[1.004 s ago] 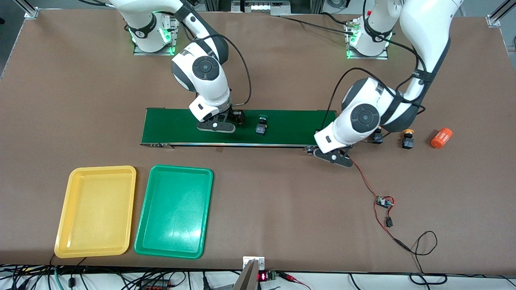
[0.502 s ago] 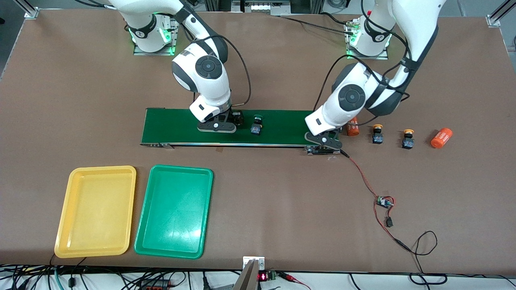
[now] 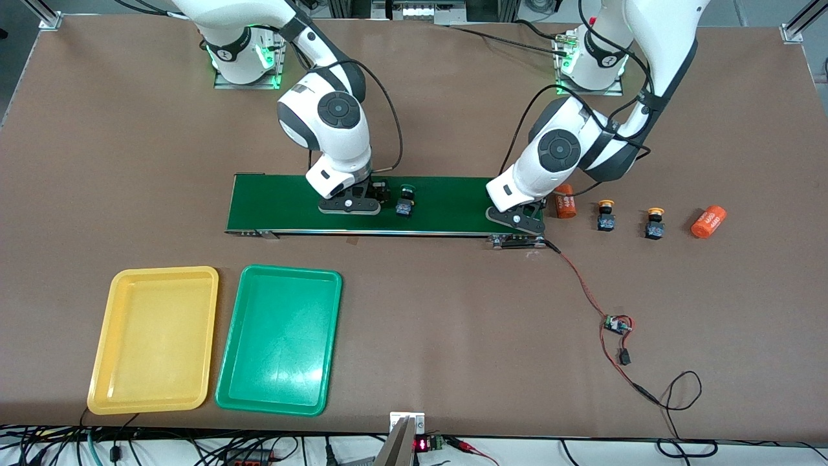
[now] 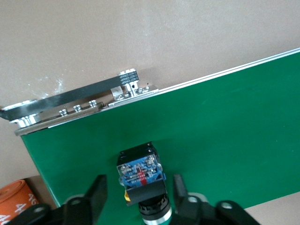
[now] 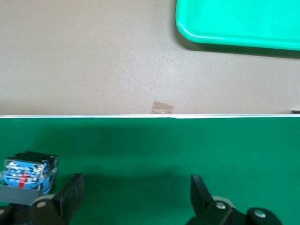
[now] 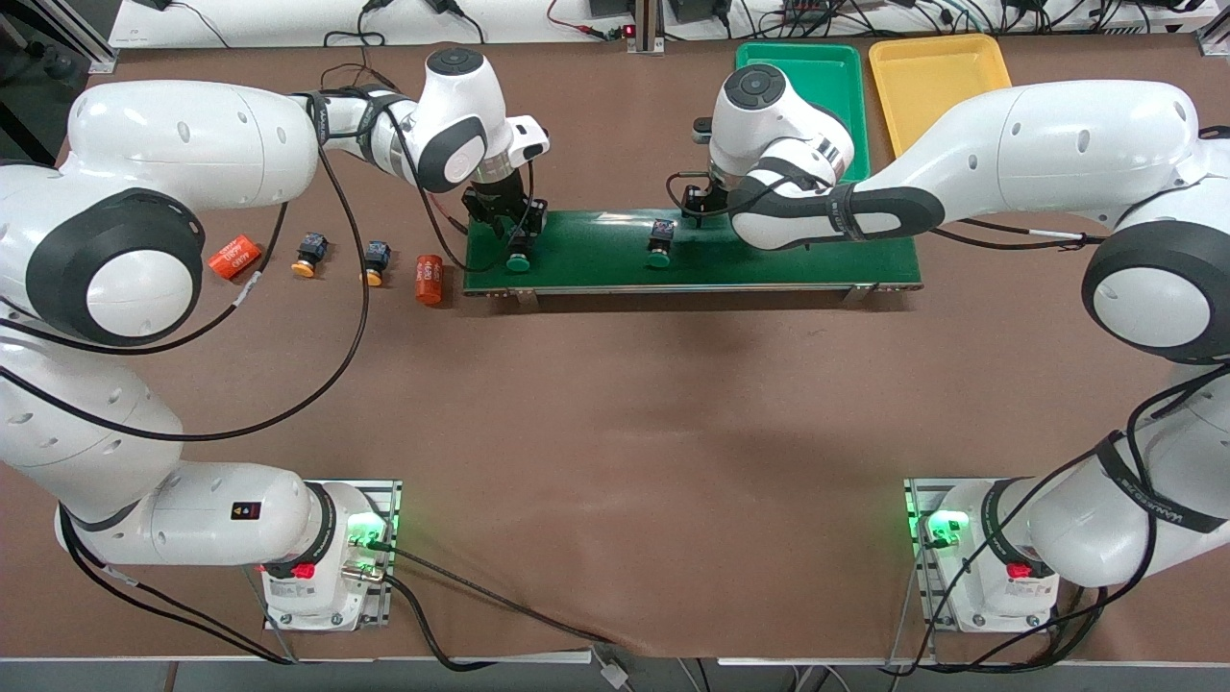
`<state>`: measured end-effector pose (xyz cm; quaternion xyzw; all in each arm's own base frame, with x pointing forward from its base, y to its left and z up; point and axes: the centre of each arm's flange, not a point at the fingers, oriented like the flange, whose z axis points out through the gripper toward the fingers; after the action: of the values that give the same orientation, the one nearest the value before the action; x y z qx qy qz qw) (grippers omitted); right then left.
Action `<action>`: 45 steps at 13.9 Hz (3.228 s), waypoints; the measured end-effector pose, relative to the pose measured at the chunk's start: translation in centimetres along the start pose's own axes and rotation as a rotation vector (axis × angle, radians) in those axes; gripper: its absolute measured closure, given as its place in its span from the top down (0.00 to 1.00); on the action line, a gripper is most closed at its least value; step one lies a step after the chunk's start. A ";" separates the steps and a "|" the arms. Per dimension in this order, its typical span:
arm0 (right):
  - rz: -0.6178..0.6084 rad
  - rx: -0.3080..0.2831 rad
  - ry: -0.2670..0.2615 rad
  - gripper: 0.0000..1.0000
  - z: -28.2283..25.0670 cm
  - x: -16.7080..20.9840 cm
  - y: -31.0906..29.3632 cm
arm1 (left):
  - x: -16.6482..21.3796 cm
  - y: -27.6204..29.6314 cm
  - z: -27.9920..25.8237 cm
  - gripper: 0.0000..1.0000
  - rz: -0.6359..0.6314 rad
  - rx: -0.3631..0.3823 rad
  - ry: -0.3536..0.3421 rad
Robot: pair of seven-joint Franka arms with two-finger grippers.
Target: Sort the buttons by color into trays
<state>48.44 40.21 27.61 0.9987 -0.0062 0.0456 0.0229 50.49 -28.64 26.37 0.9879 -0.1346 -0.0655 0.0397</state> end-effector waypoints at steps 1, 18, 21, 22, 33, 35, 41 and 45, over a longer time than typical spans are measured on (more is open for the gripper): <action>0.000 0.001 0.001 1.00 0.0 0.0 0.0 | 0.0 0.0 -0.3 0.78 -0.009 -0.009 0.003; -0.024 0.032 -0.028 1.00 2.4 -0.2 -4.2 | -1.7 -19.5 -0.8 1.00 -0.243 -0.049 -0.111; -0.021 0.032 -0.028 1.00 2.5 0.0 -4.2 | -2.8 -19.1 1.1 1.00 -0.240 -0.051 -0.108; -0.020 0.031 -0.029 0.97 2.6 0.0 -4.1 | -3.2 -19.0 1.9 1.00 -0.239 -0.052 -0.101; 0.005 -0.054 -0.064 0.41 1.7 1.9 -2.9 | -4.7 -18.4 7.0 1.00 -0.240 -0.088 -0.119; 0.016 -0.087 -0.083 0.41 -0.2 4.0 -1.9 | -5.4 -18.2 8.3 1.00 -0.240 -0.095 -0.120; 0.047 -0.037 -0.076 0.41 -5.6 15.1 8.6 | -6.2 -18.2 8.9 0.54 -0.242 -0.093 -0.138; 0.034 -0.036 -0.079 0.41 -5.3 18.2 14.8 | -5.2 -18.3 7.3 0.49 -0.238 -0.086 -0.112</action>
<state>65.88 25.46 35.20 0.9989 -0.0248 0.0062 0.0398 49.24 -10.11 18.02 0.9891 -0.0157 -0.1304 0.0667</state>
